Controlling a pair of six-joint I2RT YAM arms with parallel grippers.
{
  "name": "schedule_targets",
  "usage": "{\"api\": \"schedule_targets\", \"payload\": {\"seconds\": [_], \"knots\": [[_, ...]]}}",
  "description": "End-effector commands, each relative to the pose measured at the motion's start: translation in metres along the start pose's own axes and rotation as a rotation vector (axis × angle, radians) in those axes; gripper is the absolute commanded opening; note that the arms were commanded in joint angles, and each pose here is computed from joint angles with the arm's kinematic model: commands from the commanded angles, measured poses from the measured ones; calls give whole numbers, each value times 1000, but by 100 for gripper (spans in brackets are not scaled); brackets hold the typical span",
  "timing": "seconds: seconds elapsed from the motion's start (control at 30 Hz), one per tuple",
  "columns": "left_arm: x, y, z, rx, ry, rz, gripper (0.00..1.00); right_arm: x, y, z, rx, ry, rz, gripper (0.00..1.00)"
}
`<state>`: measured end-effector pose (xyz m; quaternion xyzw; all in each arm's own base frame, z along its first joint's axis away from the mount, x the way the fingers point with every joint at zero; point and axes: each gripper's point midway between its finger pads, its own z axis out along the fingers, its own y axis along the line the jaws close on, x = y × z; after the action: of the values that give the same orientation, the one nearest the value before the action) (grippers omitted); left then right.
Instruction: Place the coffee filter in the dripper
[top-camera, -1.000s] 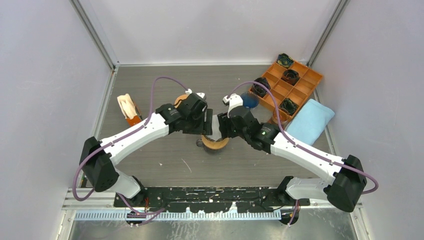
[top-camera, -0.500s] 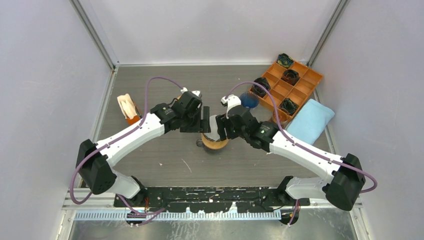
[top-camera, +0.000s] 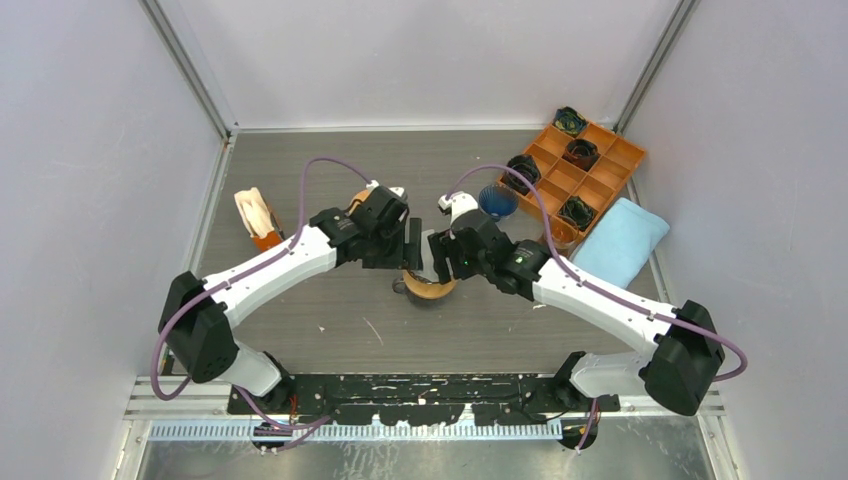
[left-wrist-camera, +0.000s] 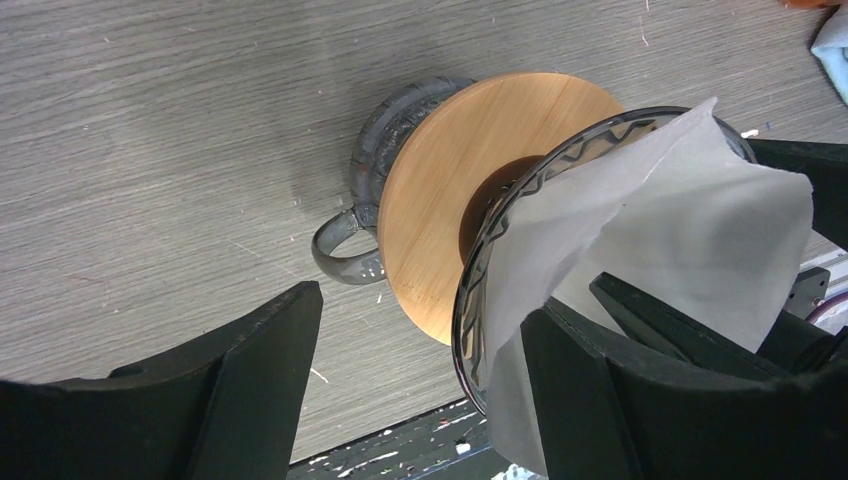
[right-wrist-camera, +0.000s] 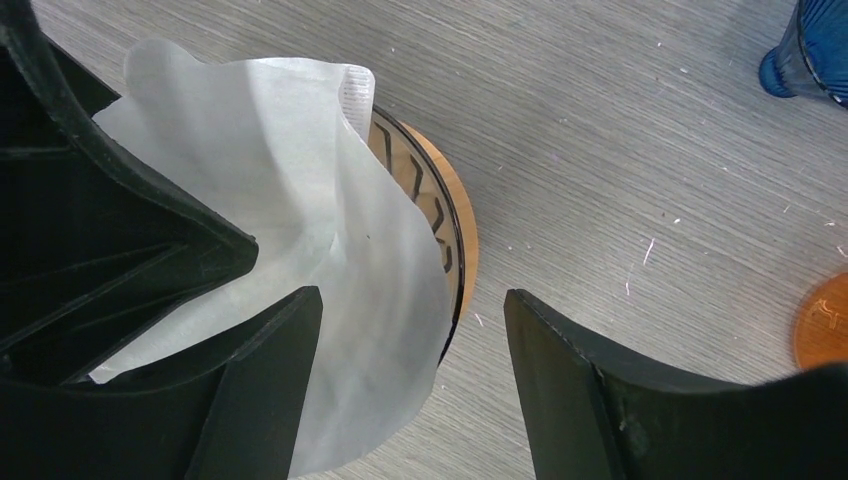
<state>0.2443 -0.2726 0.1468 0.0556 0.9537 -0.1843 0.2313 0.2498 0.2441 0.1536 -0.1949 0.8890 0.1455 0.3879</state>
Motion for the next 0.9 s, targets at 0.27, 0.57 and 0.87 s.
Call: {"api": "schedule_targets", "payload": {"seconds": [0.27,0.57,0.87], "knots": [[-31,-27,-32,128,-128,-13,79,-57,9,-34,-47,-148,3,82],[-42,-35,-66,218,-229,1,87,-75,6,-59,-54,-233,12,85],[-25,-8,-89,268,-323,9,92,-76,-11,-80,-6,-319,-4,86]]}}
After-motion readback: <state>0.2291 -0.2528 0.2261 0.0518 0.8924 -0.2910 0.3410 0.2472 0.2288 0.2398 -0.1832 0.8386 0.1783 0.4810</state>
